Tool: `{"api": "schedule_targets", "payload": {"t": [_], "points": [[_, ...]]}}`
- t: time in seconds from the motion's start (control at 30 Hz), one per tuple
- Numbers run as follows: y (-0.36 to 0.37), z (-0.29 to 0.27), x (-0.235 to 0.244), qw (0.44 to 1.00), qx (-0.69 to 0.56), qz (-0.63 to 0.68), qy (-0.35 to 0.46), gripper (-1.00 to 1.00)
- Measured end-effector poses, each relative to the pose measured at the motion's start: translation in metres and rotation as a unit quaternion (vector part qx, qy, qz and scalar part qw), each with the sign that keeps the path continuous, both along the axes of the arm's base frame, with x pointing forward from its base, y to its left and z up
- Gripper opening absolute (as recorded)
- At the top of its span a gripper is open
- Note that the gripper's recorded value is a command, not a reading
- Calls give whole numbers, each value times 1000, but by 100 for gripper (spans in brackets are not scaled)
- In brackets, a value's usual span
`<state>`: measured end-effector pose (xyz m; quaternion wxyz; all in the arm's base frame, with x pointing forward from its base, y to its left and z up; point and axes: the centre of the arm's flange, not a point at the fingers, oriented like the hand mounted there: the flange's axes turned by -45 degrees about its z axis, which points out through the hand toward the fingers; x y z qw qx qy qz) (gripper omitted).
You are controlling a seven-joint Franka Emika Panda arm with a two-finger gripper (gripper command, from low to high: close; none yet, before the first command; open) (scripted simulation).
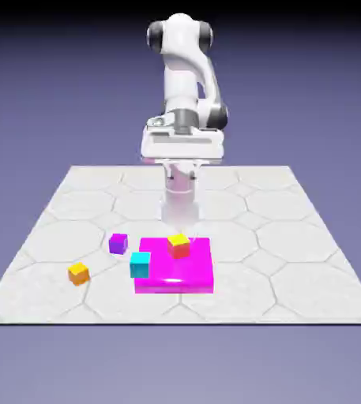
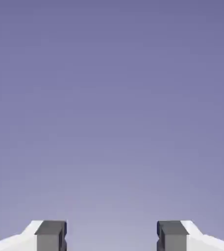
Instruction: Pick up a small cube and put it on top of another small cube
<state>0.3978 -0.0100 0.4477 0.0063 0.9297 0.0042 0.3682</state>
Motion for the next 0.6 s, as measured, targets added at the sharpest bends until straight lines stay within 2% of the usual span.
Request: {"api": "schedule_targets", "payload": {"t": [0.3,0.6], "points": [[-121,-93,34,974,63,-157,152,0],[-247,-202,7,897,128,-311,286,0]]}}
